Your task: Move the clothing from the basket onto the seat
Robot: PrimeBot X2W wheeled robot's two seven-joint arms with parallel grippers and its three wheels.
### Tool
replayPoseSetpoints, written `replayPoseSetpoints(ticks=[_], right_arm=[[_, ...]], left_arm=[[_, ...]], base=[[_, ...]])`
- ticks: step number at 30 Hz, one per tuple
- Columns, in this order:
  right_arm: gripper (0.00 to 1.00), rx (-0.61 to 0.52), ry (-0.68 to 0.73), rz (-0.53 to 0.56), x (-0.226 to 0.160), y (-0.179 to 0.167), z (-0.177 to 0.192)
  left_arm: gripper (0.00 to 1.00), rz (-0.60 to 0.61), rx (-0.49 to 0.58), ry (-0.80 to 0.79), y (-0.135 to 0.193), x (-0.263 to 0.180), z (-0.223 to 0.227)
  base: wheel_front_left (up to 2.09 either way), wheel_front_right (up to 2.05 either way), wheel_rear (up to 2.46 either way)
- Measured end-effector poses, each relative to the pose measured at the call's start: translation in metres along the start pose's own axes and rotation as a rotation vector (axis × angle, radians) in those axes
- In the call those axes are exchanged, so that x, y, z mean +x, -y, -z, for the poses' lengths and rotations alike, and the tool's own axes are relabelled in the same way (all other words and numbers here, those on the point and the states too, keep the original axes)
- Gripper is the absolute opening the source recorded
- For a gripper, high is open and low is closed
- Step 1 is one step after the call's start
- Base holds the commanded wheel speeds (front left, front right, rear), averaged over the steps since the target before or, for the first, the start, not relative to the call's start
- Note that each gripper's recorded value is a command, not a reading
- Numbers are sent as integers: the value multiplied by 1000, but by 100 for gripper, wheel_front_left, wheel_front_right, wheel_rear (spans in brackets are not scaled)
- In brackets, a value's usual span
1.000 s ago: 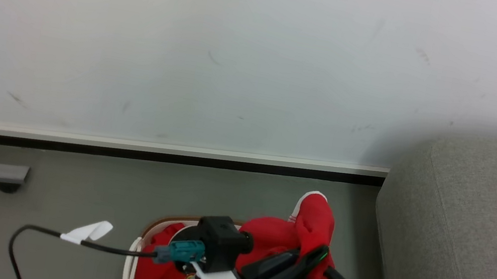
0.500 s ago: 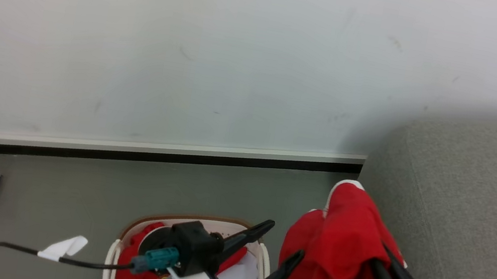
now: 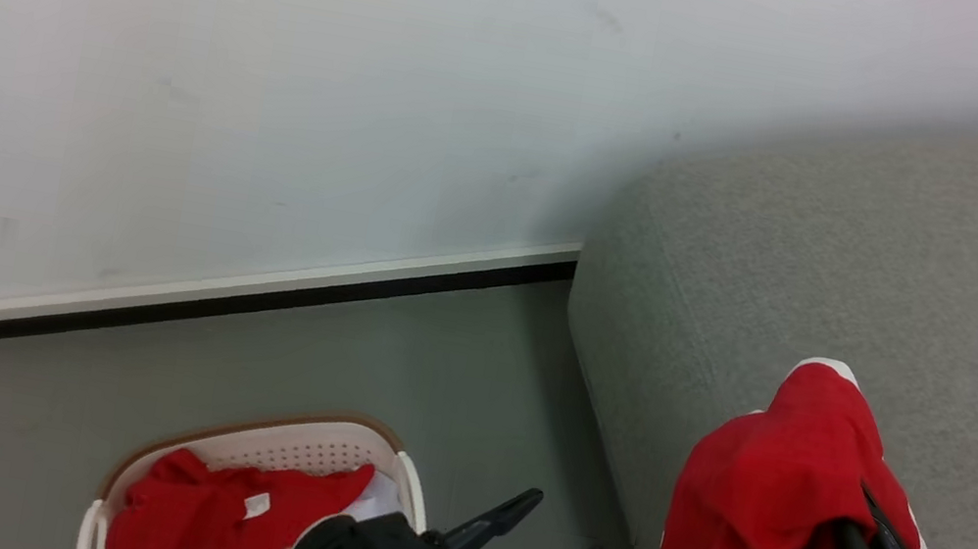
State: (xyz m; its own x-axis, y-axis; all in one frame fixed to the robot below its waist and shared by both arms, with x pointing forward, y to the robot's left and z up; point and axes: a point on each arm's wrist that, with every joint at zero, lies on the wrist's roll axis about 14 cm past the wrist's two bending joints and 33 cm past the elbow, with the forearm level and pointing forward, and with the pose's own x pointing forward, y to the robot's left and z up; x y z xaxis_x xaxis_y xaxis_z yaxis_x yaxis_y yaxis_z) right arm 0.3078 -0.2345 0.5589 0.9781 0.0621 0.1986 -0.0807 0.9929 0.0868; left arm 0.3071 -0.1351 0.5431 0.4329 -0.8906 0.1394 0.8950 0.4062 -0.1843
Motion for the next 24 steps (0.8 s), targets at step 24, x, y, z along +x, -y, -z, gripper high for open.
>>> replayPoseSetpoints(ticks=[24], right_arm=[[0,-97,48,247,90,105,-18]], left_arm=[[100,30,46,-1,-77,53,7]], base=[[0,0,0]])
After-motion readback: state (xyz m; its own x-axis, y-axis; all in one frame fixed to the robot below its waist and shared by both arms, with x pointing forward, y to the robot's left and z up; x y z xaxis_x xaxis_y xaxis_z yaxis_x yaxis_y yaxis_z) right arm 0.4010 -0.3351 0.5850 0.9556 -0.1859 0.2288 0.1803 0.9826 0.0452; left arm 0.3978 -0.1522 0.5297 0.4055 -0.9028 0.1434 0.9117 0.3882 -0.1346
